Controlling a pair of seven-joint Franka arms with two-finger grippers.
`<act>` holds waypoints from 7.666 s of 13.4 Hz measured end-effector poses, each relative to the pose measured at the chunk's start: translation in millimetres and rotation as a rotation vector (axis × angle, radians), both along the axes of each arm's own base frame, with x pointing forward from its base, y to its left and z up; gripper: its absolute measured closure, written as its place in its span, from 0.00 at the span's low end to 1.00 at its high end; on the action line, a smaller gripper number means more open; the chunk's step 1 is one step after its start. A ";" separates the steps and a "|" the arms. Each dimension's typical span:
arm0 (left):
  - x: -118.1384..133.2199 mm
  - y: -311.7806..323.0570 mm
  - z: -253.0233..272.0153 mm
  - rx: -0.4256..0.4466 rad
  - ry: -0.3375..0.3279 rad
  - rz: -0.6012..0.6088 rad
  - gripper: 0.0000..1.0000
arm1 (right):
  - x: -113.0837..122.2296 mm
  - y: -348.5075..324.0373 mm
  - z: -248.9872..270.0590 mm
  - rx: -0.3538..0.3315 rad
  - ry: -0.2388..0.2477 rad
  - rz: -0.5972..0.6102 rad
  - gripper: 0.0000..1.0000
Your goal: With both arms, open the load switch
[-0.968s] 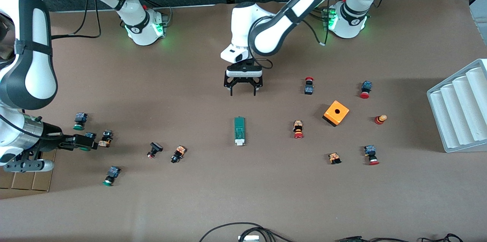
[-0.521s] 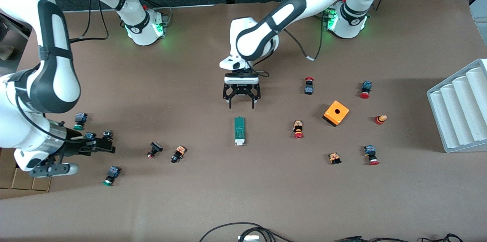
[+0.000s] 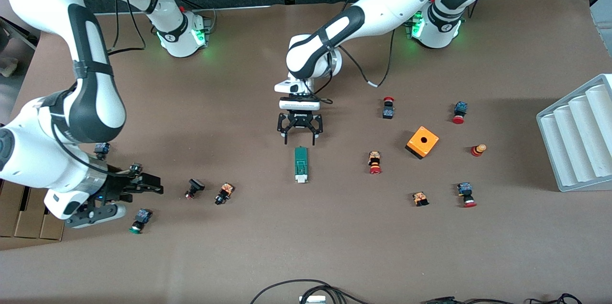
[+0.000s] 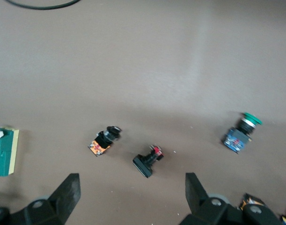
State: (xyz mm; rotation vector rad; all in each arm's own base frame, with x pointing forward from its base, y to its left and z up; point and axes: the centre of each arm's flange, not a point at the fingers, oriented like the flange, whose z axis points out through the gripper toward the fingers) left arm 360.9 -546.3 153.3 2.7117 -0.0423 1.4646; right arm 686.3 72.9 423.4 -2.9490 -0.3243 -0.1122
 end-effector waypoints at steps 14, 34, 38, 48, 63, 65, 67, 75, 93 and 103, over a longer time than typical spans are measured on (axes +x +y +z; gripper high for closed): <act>13.9 -8.6 -50.1 0.038 -0.127 0.023 0.42 | -12.8 136.8 -54.9 -0.036 -0.117 0.798 0.00; 6.2 -3.8 -79.9 0.007 -0.187 0.030 0.44 | -48.1 320.4 -173.9 -0.131 -0.271 1.083 0.00; 5.1 -3.4 -83.4 0.011 -0.195 0.024 0.44 | -55.5 336.4 -183.7 -0.144 -0.286 1.103 0.00; 4.0 -2.7 -88.1 -0.006 -0.223 0.033 0.44 | -75.4 379.3 -194.5 -0.175 -0.341 1.072 0.00; 3.8 -3.6 -88.0 -0.009 -0.226 0.032 0.50 | -85.6 387.4 -208.0 -0.184 -0.305 1.092 0.00; 3.8 -3.6 -88.0 -0.009 -0.226 0.032 0.50 | -87.7 386.4 -210.0 -0.183 -0.271 1.097 0.00; 3.8 -3.6 -88.1 -0.009 -0.226 0.032 0.50 | -88.0 386.6 -209.3 -0.183 -0.258 1.099 0.00; 3.9 -3.5 -88.1 -0.009 -0.226 0.032 0.50 | -89.9 389.1 -209.3 -0.177 -0.253 1.102 0.03; 3.9 -3.5 -88.1 -0.009 -0.226 0.032 0.50 | -94.5 395.2 -207.7 -0.146 -0.250 1.085 0.35; 3.9 -3.5 -88.2 -0.008 -0.226 0.032 0.50 | -94.8 395.2 -208.0 -0.146 -0.247 1.086 0.39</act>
